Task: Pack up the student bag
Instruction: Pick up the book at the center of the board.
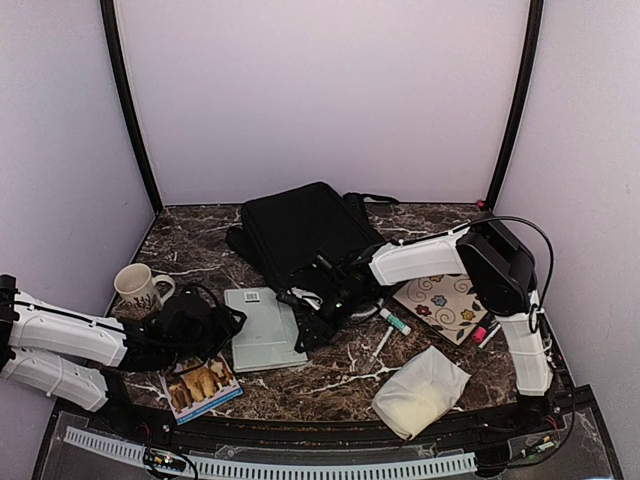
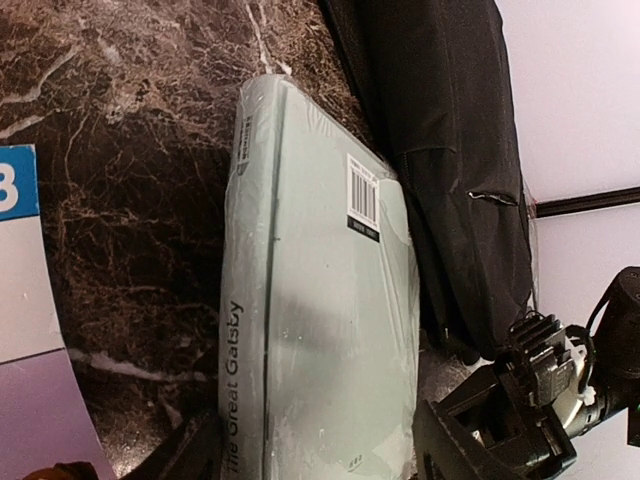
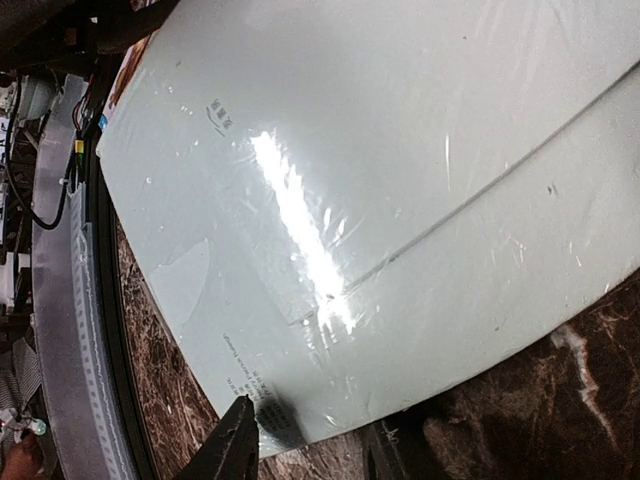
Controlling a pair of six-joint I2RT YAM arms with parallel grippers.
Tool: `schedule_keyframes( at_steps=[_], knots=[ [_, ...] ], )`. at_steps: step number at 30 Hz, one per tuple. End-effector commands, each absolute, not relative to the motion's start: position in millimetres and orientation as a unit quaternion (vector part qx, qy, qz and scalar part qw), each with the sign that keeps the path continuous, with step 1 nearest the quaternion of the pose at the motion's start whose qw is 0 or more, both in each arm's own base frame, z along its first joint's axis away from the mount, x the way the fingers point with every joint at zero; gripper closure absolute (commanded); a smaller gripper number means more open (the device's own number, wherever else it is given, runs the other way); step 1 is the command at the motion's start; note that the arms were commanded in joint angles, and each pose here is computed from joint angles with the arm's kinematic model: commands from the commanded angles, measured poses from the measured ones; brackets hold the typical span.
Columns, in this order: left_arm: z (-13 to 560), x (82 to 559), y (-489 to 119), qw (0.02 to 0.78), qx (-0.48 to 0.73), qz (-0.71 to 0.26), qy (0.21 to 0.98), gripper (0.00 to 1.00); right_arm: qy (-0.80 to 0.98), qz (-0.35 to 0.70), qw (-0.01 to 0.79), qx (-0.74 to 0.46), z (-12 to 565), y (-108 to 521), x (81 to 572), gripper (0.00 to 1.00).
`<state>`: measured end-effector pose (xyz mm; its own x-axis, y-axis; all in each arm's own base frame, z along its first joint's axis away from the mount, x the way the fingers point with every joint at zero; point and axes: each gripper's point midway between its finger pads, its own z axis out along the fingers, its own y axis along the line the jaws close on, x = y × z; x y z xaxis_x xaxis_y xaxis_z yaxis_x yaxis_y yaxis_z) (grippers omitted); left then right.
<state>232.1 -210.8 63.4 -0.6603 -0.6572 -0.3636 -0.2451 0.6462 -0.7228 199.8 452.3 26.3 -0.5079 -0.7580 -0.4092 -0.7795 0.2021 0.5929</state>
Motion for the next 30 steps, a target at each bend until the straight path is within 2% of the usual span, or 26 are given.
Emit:
schedule_keyframes(
  at_steps=[1,6,10,15,24,30],
  knots=[
    [135,233,-267,0.296,-0.226,-0.47,0.801,0.33,0.797,0.329,-0.035,-0.505,-40,436,179,0.63],
    [112,220,-272,0.246,-0.233,-0.477,0.811,0.37,0.781,0.356,-0.03,-0.512,-23,444,180,0.62],
    [111,209,-274,0.219,-0.238,-0.488,0.811,0.46,0.772,0.37,-0.033,-0.515,-13,452,180,0.62],
    [111,197,-251,0.235,-0.261,-0.436,0.828,0.45,0.766,0.375,-0.037,-0.521,-9,461,172,0.62],
    [66,168,-220,0.172,-0.3,-0.373,0.861,0.46,0.753,0.372,-0.058,-0.54,-13,473,146,0.62],
    [47,157,-190,0.171,-0.327,-0.316,0.874,0.41,0.758,0.368,-0.074,-0.534,-20,472,138,0.63]
  ],
)
